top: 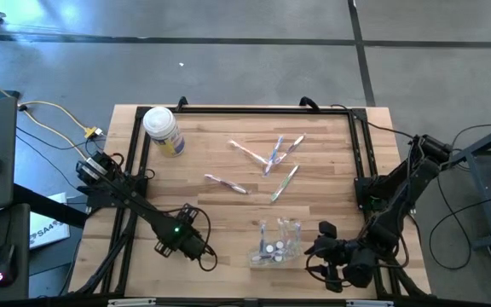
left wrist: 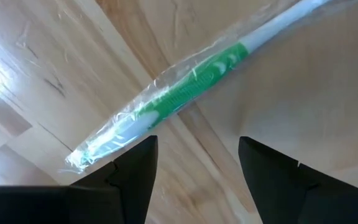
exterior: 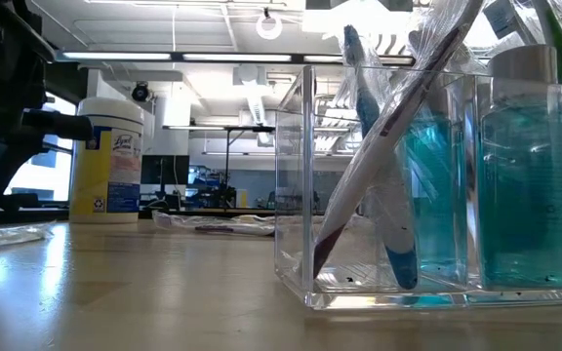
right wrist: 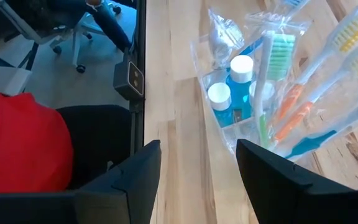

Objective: Pick & Place toothbrushing station
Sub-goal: Put the left green toothbrush into the transparent bin

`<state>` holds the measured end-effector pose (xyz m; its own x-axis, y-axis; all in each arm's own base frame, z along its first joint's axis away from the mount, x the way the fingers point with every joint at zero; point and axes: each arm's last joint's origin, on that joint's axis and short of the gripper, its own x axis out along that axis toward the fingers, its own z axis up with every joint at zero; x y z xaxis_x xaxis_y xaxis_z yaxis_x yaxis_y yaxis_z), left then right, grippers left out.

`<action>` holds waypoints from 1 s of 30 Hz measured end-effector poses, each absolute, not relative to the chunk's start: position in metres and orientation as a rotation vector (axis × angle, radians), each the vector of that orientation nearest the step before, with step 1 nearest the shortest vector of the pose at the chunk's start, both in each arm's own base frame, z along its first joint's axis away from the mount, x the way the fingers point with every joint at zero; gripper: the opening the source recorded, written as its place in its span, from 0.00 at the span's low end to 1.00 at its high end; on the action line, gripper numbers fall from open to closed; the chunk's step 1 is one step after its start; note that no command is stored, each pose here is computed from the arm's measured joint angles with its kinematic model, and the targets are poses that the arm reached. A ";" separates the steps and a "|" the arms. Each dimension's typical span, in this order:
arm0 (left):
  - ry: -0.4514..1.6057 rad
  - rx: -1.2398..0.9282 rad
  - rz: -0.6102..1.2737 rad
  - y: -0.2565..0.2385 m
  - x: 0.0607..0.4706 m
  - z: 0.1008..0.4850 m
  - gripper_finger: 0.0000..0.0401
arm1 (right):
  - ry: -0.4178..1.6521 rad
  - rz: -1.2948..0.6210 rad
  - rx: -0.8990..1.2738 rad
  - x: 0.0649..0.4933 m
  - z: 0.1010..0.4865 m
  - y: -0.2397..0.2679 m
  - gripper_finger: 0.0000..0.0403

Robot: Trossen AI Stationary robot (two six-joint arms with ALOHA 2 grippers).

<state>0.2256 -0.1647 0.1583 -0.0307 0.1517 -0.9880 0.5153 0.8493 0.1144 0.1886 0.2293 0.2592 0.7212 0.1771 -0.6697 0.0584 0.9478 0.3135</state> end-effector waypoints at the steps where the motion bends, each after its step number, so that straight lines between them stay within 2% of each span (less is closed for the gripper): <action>1: 1.597 0.541 -0.311 -0.165 0.226 0.158 0.55 | 0.766 0.067 0.326 0.189 0.259 0.229 0.50; 8: 1.653 0.622 -0.267 -0.163 0.226 0.176 0.55 | 0.766 0.067 0.326 0.189 0.259 0.229 0.50; 14: 1.580 0.689 -0.363 -0.168 0.238 0.195 0.55 | 0.766 0.067 0.325 0.189 0.259 0.229 0.50; 19: 1.603 0.626 -0.405 -0.160 0.245 0.195 0.55 | 0.767 0.064 0.333 0.189 0.259 0.229 0.50; 24: 1.535 0.635 -0.473 -0.160 0.251 0.190 0.55 | 0.767 0.063 0.335 0.189 0.259 0.229 0.50; 30: 1.542 0.631 -0.465 -0.158 0.249 0.184 0.55 | 0.768 0.064 0.337 0.189 0.259 0.229 0.50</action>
